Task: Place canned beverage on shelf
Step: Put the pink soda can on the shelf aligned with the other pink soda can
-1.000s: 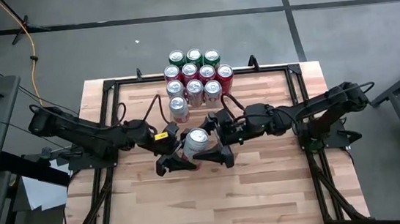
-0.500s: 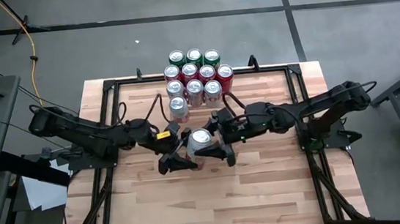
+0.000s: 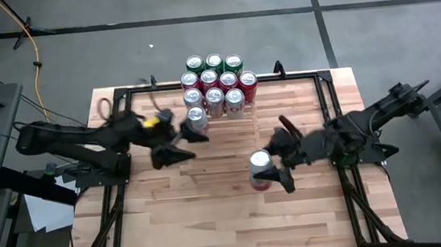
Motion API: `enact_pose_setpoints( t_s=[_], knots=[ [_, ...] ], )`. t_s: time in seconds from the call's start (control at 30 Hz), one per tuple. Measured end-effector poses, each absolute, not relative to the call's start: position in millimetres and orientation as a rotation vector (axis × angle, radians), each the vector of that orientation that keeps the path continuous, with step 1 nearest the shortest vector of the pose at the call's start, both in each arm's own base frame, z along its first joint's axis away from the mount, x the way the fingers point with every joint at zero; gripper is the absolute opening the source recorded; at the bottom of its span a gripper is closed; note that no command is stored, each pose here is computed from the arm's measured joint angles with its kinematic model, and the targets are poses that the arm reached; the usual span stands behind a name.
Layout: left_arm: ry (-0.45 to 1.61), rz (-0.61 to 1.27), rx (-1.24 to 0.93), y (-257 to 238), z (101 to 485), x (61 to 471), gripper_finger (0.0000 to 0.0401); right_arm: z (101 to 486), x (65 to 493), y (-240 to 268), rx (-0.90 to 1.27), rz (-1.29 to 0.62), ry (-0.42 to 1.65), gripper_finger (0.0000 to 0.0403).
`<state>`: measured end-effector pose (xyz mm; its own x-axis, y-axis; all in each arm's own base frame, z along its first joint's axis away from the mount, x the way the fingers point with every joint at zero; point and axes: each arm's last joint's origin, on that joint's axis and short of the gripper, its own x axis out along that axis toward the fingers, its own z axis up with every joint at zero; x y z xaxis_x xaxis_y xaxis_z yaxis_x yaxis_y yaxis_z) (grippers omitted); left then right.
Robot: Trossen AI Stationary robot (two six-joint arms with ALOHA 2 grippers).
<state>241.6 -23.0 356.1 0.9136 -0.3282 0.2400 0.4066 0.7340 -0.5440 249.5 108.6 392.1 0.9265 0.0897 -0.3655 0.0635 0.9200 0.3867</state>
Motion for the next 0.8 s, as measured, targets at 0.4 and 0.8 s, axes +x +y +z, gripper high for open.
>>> enact_pose_setpoints(
  t_s=[0.4, 0.8],
  knots=[
    [0.007, 0.043, -0.217, -49.4, 422.4, 177.7, 0.0369, 354.0, 293.4, 122.0, 0.310, -0.258, 0.365, 0.0278],
    [-0.018, 0.019, -0.324, -60.7, 357.8, 189.6, 0.0369, 350.0, 339.5, 48.2, 0.166, -0.489, 0.241, 0.0278]
  ],
)
